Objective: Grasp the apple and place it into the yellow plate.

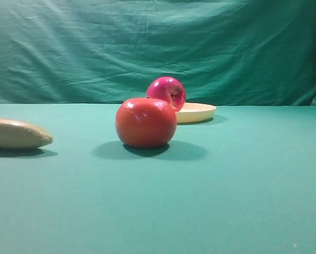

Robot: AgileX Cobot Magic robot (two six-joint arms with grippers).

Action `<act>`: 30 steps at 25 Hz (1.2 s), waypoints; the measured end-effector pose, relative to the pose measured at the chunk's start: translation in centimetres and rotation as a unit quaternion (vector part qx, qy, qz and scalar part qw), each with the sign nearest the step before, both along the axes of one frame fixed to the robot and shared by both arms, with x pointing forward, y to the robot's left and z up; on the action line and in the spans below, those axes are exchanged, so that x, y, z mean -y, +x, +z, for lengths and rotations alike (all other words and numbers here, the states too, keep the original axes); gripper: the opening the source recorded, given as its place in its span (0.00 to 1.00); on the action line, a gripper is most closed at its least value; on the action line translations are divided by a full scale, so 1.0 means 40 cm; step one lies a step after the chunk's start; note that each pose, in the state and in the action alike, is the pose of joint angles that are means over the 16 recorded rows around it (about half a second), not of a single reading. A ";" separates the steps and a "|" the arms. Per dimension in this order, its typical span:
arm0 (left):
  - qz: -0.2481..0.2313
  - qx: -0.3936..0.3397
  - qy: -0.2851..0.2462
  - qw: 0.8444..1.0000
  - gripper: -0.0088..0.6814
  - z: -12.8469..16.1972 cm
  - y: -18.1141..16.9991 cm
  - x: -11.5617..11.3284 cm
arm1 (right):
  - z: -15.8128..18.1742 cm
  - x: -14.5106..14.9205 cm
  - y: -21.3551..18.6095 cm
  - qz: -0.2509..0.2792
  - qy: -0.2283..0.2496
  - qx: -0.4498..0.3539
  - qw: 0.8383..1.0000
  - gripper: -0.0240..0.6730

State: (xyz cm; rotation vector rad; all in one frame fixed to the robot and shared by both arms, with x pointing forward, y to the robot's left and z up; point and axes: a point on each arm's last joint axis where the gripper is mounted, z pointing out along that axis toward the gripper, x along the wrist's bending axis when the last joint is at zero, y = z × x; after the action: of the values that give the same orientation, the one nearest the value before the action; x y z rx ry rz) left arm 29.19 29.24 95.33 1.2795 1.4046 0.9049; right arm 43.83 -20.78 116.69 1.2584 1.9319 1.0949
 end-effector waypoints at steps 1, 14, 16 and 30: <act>0.000 0.000 0.000 1.000 0.24 0.000 0.000 0.000 | -0.006 0.009 -0.021 0.000 0.005 0.005 1.000 0.03; 0.000 0.000 0.000 1.000 0.24 0.000 0.000 0.000 | -0.037 0.121 -0.257 0.001 0.066 0.089 0.994 0.03; 0.000 0.000 0.000 1.000 0.24 0.000 0.000 0.000 | -0.035 0.136 -0.286 0.000 0.071 0.104 0.992 0.03; 0.000 0.000 0.000 1.000 0.24 0.000 0.000 0.000 | -0.108 0.181 -0.346 -0.031 0.049 0.118 0.991 0.03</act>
State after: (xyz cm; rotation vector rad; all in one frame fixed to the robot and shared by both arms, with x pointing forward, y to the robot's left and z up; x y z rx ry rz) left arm 29.19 29.24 95.33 1.2795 1.4046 0.9049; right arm 29.99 -28.03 112.37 1.1736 1.6716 1.2597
